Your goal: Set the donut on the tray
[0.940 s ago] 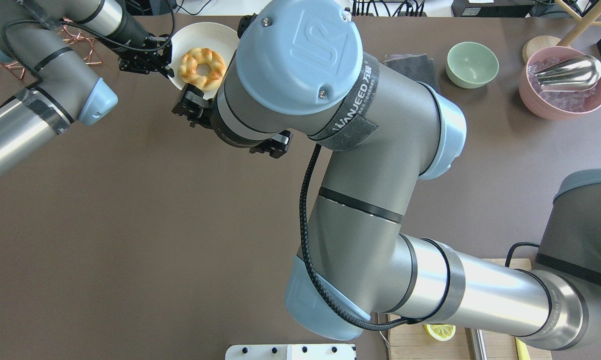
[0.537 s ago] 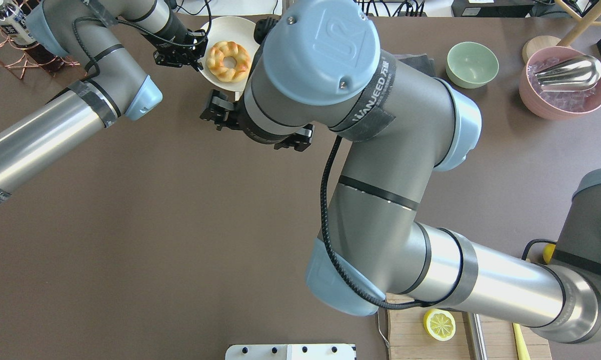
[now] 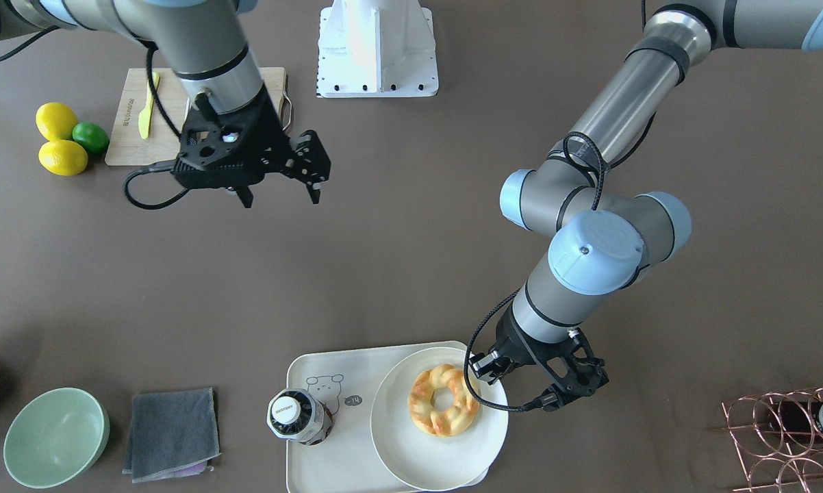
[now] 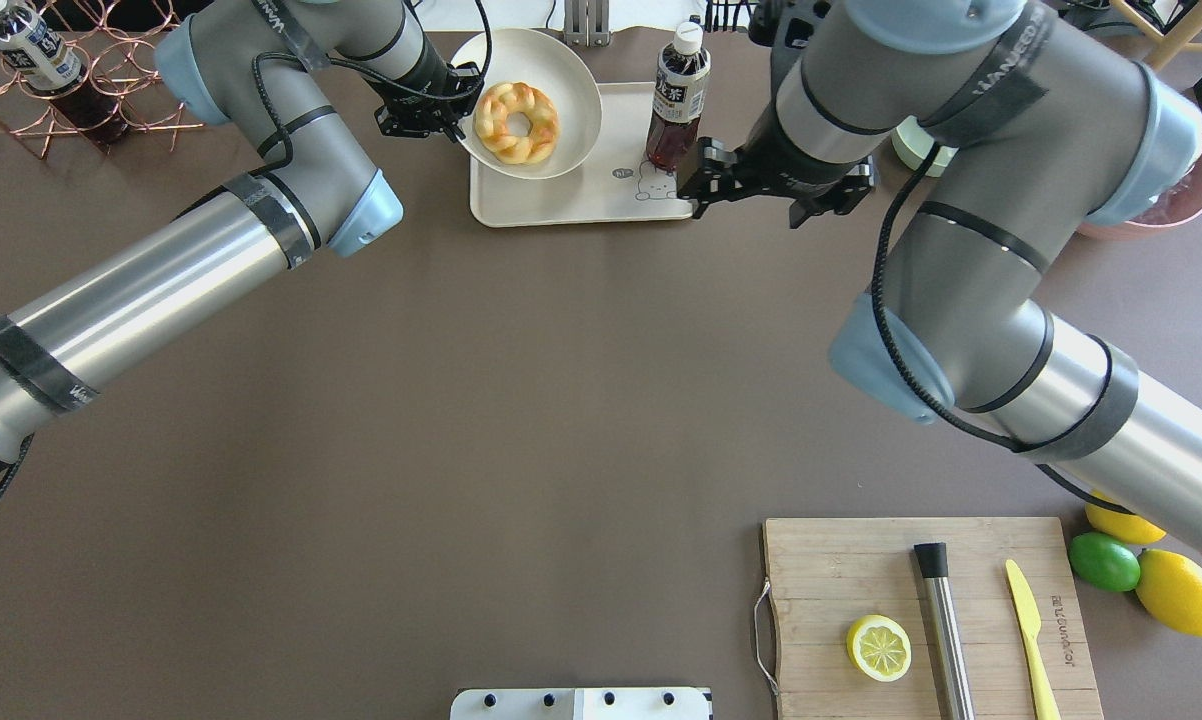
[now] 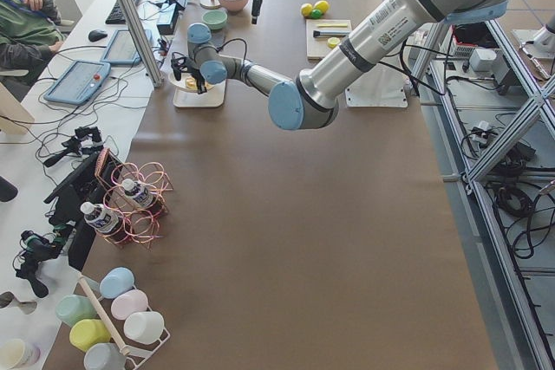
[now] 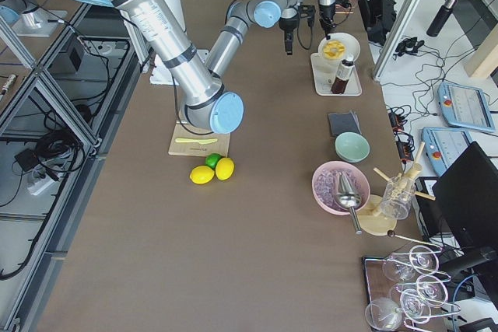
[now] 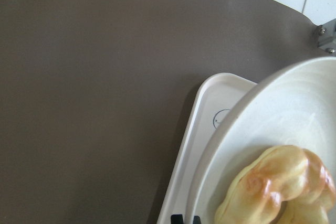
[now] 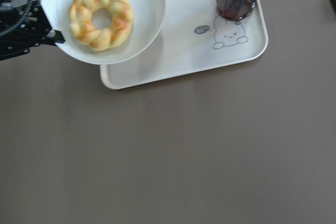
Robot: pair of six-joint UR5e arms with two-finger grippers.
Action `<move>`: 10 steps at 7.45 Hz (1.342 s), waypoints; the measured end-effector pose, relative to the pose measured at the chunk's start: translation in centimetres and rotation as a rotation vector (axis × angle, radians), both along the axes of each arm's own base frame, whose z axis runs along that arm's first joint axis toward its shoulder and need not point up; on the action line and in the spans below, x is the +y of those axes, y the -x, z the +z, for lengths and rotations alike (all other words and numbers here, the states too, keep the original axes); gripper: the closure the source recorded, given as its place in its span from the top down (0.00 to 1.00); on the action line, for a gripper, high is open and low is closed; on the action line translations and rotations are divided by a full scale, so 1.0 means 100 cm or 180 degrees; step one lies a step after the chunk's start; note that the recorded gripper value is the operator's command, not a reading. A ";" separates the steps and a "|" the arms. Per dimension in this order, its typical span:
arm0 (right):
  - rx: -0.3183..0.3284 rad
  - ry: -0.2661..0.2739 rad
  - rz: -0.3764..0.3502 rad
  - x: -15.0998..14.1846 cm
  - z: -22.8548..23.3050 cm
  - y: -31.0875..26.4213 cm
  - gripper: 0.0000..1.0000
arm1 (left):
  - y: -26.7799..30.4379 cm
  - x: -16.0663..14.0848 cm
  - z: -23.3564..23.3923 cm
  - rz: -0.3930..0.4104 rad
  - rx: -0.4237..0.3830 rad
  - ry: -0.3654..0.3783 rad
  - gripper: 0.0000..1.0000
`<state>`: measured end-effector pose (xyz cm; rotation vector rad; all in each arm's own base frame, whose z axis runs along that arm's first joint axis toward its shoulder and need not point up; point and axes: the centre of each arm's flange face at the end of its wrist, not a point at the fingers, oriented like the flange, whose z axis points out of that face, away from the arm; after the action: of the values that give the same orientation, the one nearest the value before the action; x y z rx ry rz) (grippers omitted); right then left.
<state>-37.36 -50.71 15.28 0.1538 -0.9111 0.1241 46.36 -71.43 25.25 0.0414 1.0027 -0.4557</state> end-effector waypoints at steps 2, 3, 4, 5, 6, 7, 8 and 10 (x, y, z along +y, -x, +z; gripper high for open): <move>0.0295 -0.0125 -0.0222 -0.030 0.074 -0.055 0.99 | -0.010 -0.004 -0.007 -0.0140 -0.0045 0.0032 0.00; 0.0368 -0.0165 -0.0299 -0.036 0.095 -0.073 0.99 | -0.018 -0.006 -0.012 -0.0266 -0.0071 0.0069 0.00; 0.0430 -0.0192 -0.0354 -0.040 0.113 -0.086 0.99 | -0.029 -0.004 -0.019 -0.0368 -0.0091 0.0083 0.36; 0.0486 -0.0202 -0.0401 -0.041 0.131 -0.098 0.99 | -0.039 0.000 -0.024 -0.0408 -0.0096 0.0063 0.96; 0.0536 -0.0214 -0.0436 -0.042 0.147 -0.108 0.99 | -0.049 0.006 -0.028 -0.0423 -0.0101 0.0013 0.98; 0.0567 -0.0209 -0.0450 -0.042 0.157 -0.115 0.99 | -0.061 0.014 -0.030 -0.0425 -0.0123 -0.0066 0.98; 0.0584 -0.0202 -0.0455 -0.042 0.162 -0.118 0.99 | -0.067 0.020 -0.034 -0.0430 -0.0131 -0.0136 0.98; 0.0639 -0.0203 -0.0481 -0.045 0.176 -0.131 0.99 | -0.050 0.038 -0.032 -0.0336 -0.0065 -0.0326 0.98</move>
<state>-24.30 -55.25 32.88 0.1530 -0.7237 -0.0600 51.33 -67.60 22.02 0.1913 1.0065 -0.4991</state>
